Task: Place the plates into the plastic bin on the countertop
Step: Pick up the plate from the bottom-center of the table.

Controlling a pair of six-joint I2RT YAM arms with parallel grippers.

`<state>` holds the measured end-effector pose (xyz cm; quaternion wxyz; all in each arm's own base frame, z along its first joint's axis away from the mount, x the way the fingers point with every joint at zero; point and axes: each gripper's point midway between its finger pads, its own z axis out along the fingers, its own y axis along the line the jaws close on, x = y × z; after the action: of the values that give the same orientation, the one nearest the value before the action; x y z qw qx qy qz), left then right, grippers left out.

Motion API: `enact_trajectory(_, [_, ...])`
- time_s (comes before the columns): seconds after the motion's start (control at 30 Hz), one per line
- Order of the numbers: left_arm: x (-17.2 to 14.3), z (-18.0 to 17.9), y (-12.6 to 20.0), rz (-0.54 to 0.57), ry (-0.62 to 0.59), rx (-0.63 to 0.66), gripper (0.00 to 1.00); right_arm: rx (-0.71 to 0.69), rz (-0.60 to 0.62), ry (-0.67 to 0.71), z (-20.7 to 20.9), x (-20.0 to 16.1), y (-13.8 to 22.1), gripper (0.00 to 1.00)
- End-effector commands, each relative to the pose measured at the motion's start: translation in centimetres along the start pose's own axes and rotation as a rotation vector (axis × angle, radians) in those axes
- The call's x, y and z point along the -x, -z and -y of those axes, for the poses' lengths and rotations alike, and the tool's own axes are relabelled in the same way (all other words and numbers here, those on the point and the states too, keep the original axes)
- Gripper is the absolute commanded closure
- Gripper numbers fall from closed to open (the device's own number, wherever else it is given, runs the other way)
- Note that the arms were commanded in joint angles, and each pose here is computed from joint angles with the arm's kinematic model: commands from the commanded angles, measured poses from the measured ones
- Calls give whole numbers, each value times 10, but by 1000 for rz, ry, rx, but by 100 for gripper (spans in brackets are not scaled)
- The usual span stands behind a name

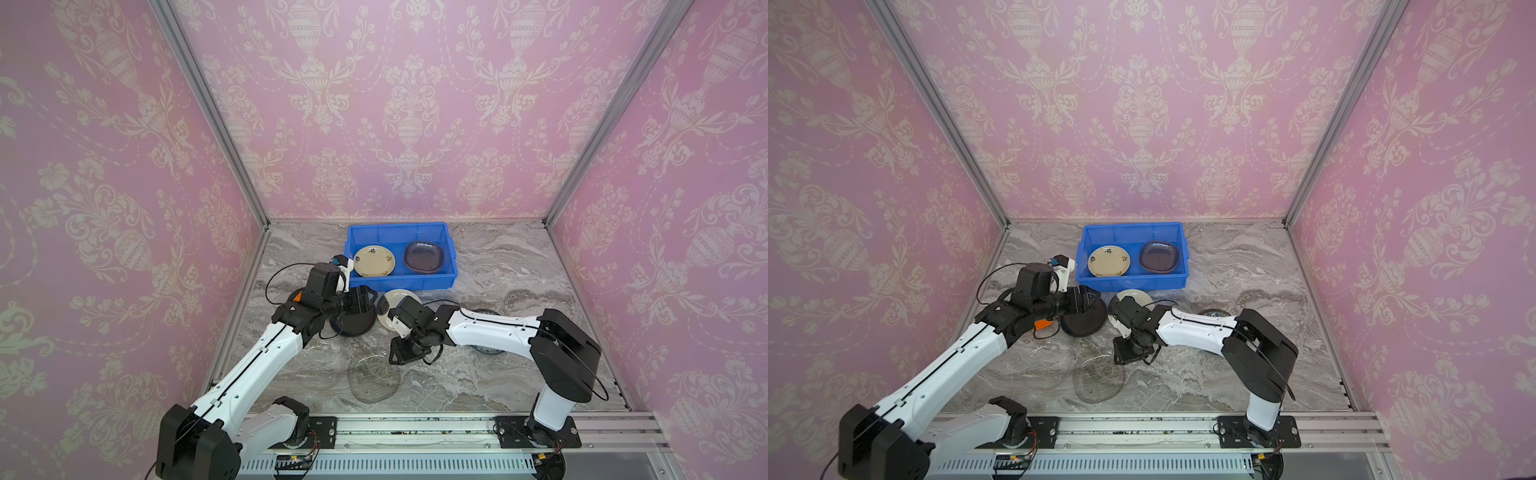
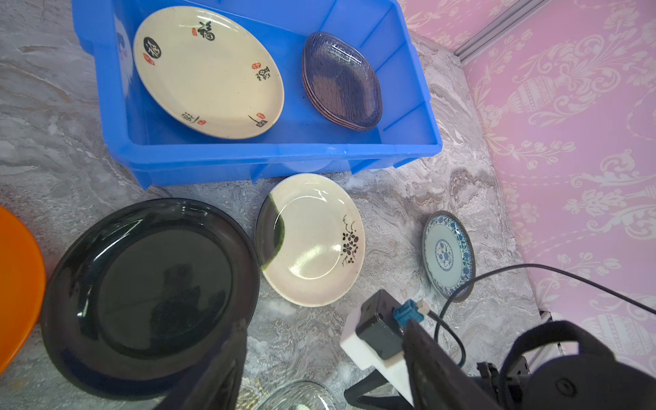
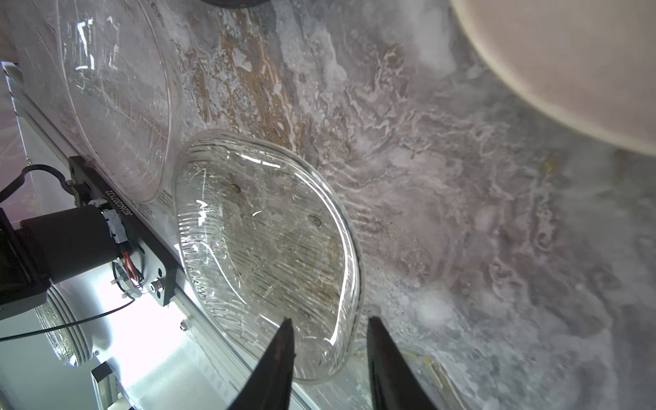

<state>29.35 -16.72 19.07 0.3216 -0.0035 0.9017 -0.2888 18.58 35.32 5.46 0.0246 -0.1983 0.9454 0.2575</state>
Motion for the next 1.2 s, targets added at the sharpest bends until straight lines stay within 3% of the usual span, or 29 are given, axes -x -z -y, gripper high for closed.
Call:
enact_trajectory(0.0, [-4, -4, 0, 6, 20, 14, 28, -24, -19, -3, 4, -2, -2, 63])
enact_trajectory(0.57, [-11, -10, -9, -8, 31, 17, 29, -12, -116, -6, 5, -13, -25, 69])
enact_trajectory(0.7, [-12, -11, -12, -18, 30, 20, 29, -8, -118, -8, 5, -13, -26, 77])
enact_trajectory(0.8, [-12, -10, -12, -21, 28, 18, 29, -14, -111, -7, 5, -13, -23, 93])
enact_trajectory(0.87, [-9, -8, -12, -20, 18, 13, 29, -25, -108, -4, 7, -15, -18, 100])
enact_trajectory(1.07, [6, 4, -14, -9, -20, -20, 29, -103, -52, 17, 17, -19, 25, 100])
enact_trajectory(1.17, [10, 23, -17, -8, -31, -109, 29, -157, -19, -11, 31, -21, 57, 100])
